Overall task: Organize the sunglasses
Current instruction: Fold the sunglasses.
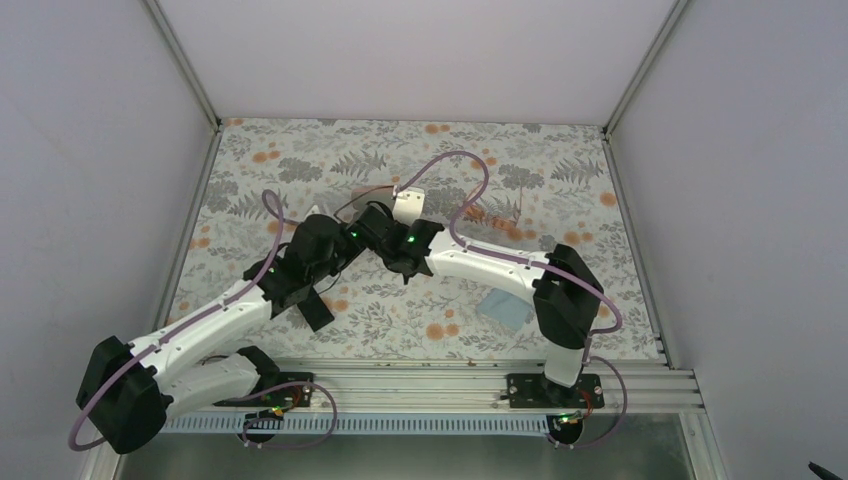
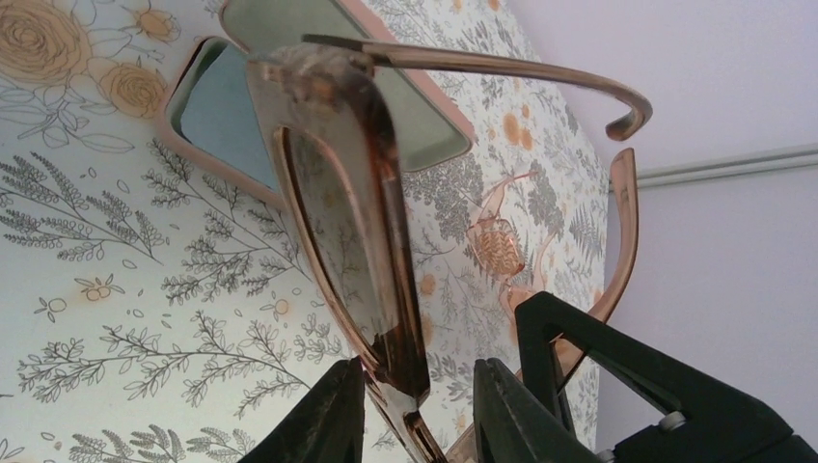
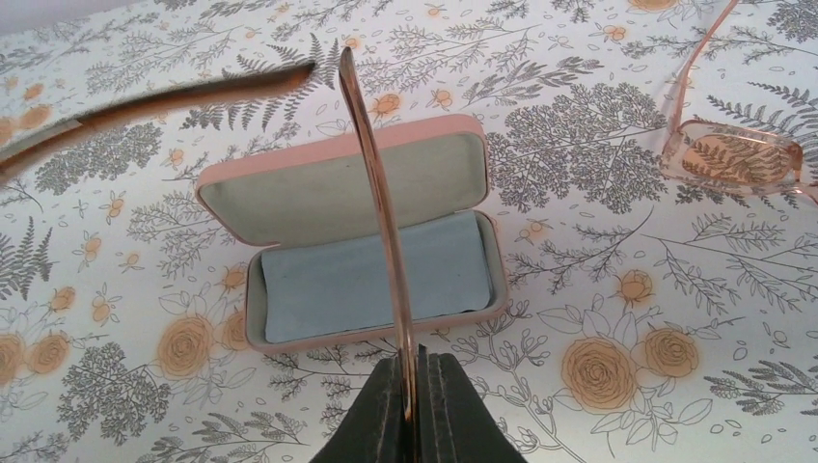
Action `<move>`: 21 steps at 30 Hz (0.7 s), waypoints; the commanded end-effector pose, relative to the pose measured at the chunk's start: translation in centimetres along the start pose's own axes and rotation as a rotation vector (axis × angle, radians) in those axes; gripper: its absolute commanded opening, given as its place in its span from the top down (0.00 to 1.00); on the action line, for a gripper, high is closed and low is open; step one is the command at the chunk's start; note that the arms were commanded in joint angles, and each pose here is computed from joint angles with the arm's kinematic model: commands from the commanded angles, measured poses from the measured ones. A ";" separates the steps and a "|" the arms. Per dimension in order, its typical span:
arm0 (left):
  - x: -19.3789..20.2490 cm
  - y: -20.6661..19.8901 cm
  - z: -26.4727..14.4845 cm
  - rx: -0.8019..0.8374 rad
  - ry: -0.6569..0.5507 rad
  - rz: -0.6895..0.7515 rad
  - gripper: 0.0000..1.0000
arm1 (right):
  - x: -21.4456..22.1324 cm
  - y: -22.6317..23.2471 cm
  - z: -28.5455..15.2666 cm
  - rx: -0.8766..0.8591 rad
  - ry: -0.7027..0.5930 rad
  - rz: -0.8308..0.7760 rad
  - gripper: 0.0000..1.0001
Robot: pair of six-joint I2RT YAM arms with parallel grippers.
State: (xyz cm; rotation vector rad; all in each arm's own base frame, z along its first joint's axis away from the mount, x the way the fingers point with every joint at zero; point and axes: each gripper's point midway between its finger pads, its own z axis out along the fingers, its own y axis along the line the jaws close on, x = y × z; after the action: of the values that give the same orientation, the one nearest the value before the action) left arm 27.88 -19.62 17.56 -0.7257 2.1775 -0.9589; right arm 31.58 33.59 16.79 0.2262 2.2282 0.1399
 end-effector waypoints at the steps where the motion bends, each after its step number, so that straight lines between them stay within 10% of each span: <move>1: -0.8 -1.2 -0.1 0.005 -0.029 -0.002 0.71 | -1.9 0.5 -1.3 -0.034 -0.062 0.050 0.96; 21: -1.8 -1.6 0.1 -0.024 -0.074 0.031 0.98 | -2.2 1.0 -2.4 -0.110 -0.042 0.084 0.90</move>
State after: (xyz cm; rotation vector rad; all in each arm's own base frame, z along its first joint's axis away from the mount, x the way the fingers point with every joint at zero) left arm 28.85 -19.48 17.79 -0.7702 2.1731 -0.9048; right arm 31.45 34.08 17.87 0.2386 2.2052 0.2304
